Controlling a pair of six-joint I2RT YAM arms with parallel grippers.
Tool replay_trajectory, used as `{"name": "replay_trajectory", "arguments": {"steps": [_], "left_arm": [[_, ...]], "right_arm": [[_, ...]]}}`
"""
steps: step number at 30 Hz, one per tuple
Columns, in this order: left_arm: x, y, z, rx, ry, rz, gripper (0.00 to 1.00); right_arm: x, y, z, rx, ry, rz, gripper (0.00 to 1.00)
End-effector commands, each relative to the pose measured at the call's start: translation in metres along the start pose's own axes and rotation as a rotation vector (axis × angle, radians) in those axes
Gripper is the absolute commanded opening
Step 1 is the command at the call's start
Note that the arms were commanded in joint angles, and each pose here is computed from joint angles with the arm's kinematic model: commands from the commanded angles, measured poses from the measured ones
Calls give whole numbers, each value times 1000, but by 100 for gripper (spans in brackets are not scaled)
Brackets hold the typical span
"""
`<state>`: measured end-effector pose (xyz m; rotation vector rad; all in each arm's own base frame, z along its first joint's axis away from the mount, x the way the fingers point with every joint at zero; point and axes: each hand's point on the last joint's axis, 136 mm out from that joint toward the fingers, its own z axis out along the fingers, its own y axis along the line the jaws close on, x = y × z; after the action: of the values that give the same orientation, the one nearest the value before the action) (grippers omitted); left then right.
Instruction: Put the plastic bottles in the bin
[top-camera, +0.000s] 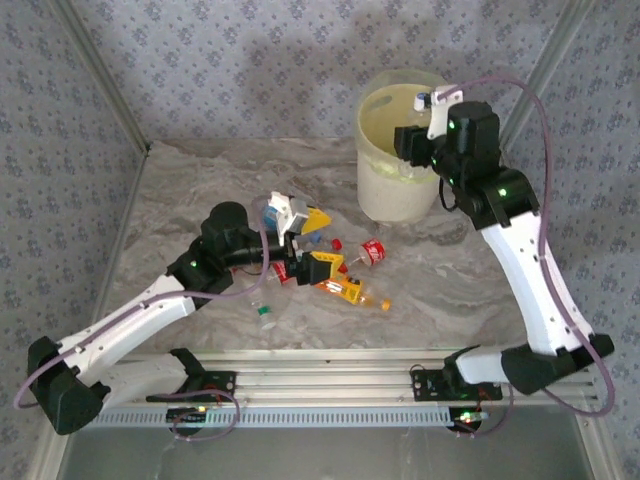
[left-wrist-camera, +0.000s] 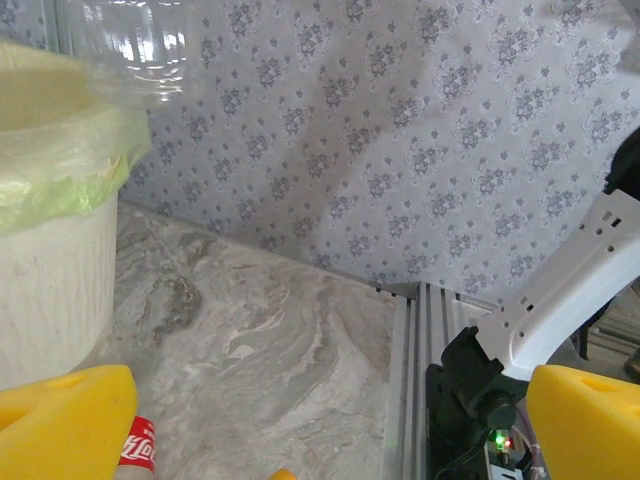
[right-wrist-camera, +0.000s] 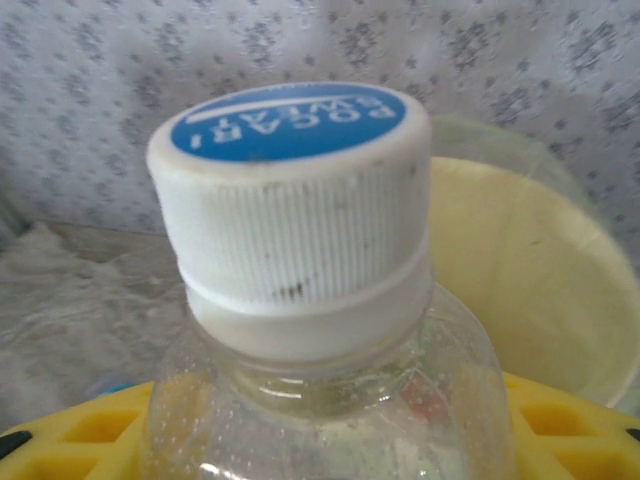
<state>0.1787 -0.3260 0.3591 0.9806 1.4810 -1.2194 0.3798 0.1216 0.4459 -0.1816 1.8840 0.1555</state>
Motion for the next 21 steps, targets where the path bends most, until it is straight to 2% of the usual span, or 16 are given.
{"name": "replay_trajectory", "arguments": {"steps": [1,7,14,21], "left_arm": [[-11,-2,-7,-31,-36,59,100],[-11,11,-9,-112,-37,59,100],[-2,11,-4,-88,11,54,100],[0,8,-1,-63,38,30,100]], "right_arm": [[-13,-20,12,101,0,-128,58],[-16,-29,53,121,62,-217,58],[-6,-32,94,97,120,-209,57],[31,-46,143,71,258,-147,58]]}}
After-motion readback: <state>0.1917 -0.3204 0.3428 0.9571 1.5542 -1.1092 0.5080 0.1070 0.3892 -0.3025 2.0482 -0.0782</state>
